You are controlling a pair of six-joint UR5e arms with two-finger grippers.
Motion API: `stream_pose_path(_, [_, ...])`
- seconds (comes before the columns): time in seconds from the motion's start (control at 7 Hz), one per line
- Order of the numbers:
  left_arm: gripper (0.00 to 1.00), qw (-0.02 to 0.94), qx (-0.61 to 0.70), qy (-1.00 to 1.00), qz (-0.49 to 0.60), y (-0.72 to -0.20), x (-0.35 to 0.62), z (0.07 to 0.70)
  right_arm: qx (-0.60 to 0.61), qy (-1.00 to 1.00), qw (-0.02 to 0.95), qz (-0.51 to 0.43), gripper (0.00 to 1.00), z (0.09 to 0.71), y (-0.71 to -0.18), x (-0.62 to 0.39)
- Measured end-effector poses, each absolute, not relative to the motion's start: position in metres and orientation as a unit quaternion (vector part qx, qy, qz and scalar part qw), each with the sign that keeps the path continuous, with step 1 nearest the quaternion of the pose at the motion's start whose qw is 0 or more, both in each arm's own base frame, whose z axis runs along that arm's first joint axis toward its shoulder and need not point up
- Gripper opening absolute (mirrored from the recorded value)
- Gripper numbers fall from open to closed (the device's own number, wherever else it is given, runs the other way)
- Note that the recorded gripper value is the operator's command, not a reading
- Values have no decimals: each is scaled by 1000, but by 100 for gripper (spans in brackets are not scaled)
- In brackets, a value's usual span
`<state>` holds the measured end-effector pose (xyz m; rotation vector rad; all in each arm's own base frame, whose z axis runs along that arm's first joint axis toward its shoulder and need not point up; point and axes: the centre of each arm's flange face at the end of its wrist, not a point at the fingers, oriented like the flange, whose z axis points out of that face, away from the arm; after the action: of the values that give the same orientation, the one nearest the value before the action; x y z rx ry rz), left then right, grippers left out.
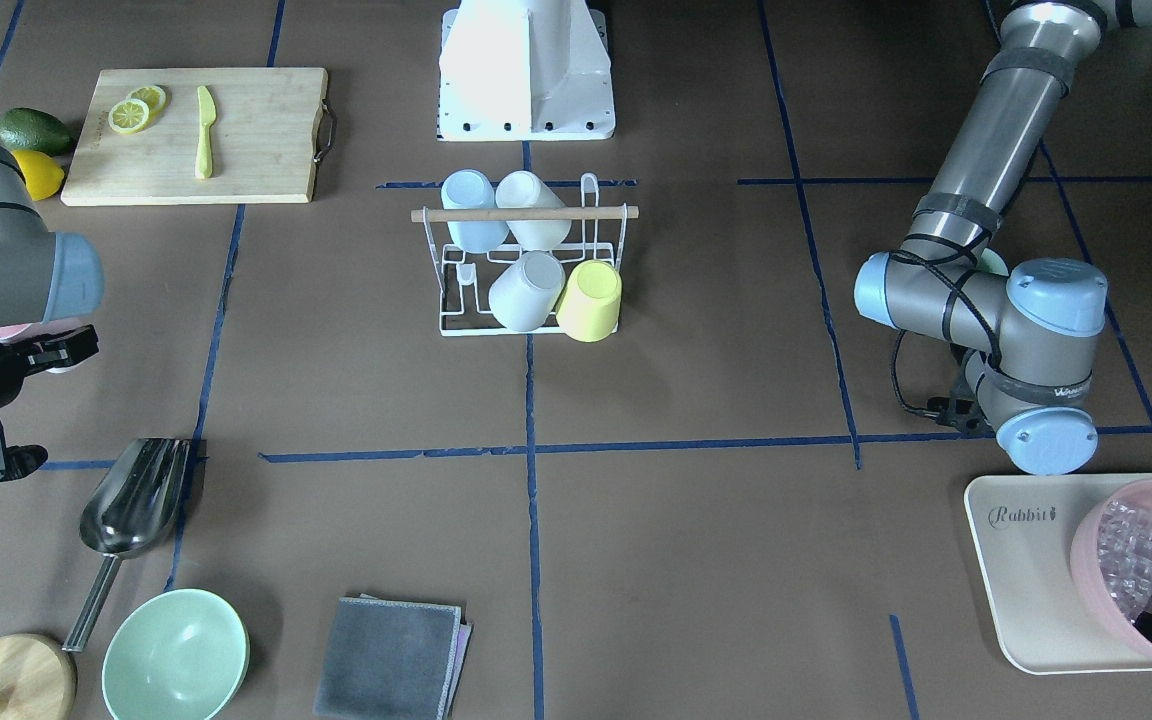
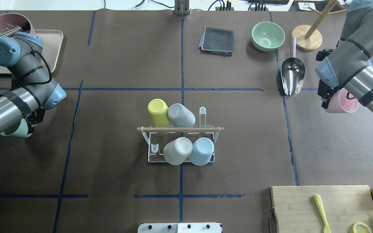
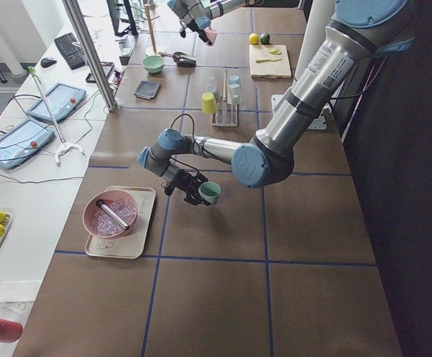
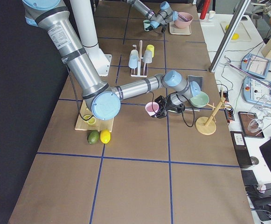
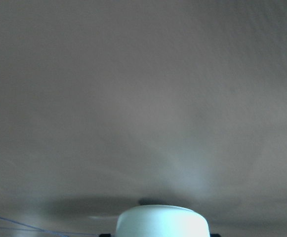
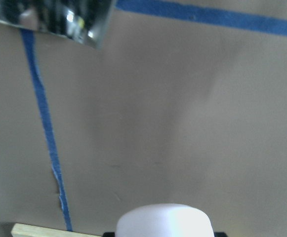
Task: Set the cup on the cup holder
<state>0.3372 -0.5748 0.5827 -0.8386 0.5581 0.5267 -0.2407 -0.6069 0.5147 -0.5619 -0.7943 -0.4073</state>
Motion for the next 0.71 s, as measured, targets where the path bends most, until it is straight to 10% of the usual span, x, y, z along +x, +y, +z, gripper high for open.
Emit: stream_pose_path(0.71, [8,874,-195,308,320,-617,314,434,-80,-408,870,-264,0,408,-617,-211])
